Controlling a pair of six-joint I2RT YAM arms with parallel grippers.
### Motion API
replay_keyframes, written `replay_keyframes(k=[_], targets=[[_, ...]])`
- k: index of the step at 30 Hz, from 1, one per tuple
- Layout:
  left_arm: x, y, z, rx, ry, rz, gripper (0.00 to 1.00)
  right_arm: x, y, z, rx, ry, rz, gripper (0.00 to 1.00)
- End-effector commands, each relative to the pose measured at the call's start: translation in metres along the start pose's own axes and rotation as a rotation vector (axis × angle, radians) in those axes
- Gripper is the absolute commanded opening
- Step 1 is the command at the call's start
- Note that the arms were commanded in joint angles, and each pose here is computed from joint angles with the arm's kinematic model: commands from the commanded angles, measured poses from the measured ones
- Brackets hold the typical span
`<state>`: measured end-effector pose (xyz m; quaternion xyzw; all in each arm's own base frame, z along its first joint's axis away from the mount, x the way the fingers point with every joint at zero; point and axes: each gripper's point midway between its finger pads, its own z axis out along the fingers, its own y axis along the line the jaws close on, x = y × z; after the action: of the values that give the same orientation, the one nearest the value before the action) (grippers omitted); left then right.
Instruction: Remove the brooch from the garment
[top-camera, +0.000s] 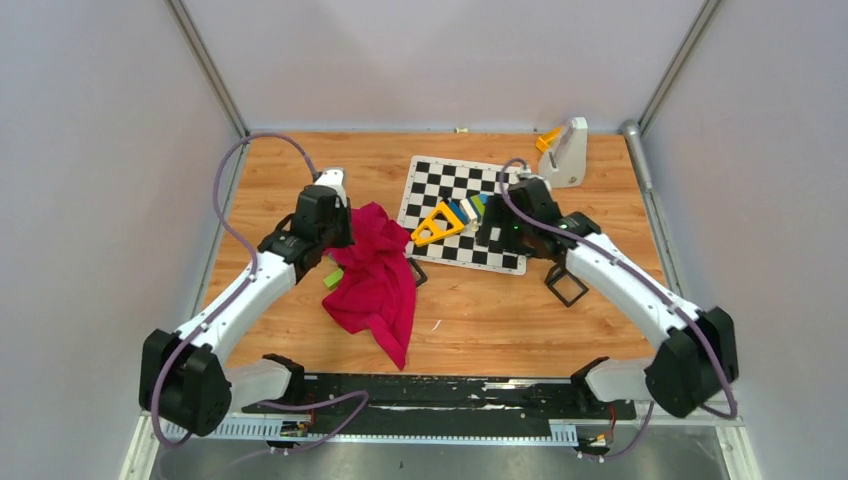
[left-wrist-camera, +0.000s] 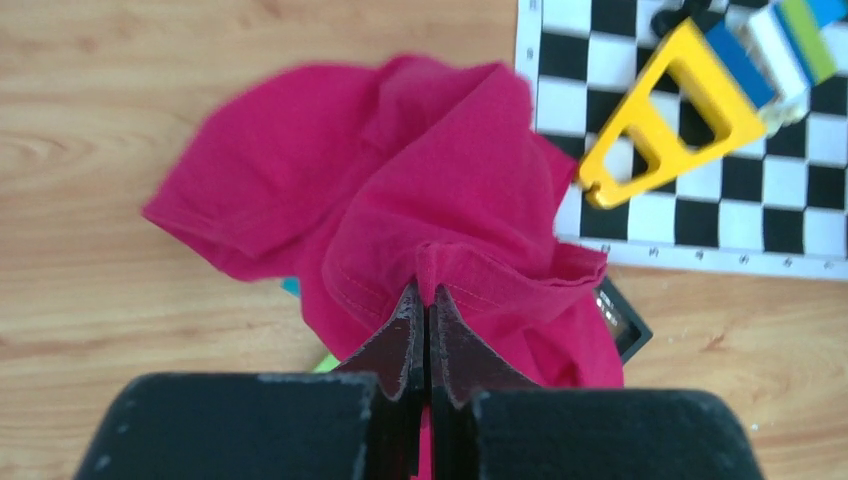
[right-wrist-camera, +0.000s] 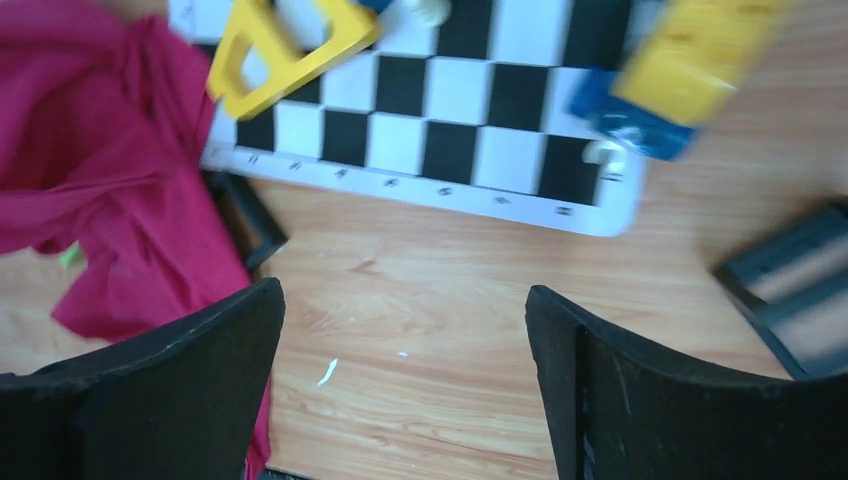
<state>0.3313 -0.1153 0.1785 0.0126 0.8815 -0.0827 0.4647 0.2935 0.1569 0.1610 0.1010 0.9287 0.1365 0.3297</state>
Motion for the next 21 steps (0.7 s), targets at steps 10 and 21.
replay_keyframes(k=[10, 21], targets=[[0.093, 0.037, 0.031, -0.271, 0.201, -0.263, 0.00, 0.074, 0.129, 0.081, -0.350, 0.256, -0.366, 0.62], [0.097, 0.075, 0.034, -0.448, 0.104, -0.239, 0.00, 0.100, 0.169, 0.119, -0.354, 0.258, -0.457, 0.48]])
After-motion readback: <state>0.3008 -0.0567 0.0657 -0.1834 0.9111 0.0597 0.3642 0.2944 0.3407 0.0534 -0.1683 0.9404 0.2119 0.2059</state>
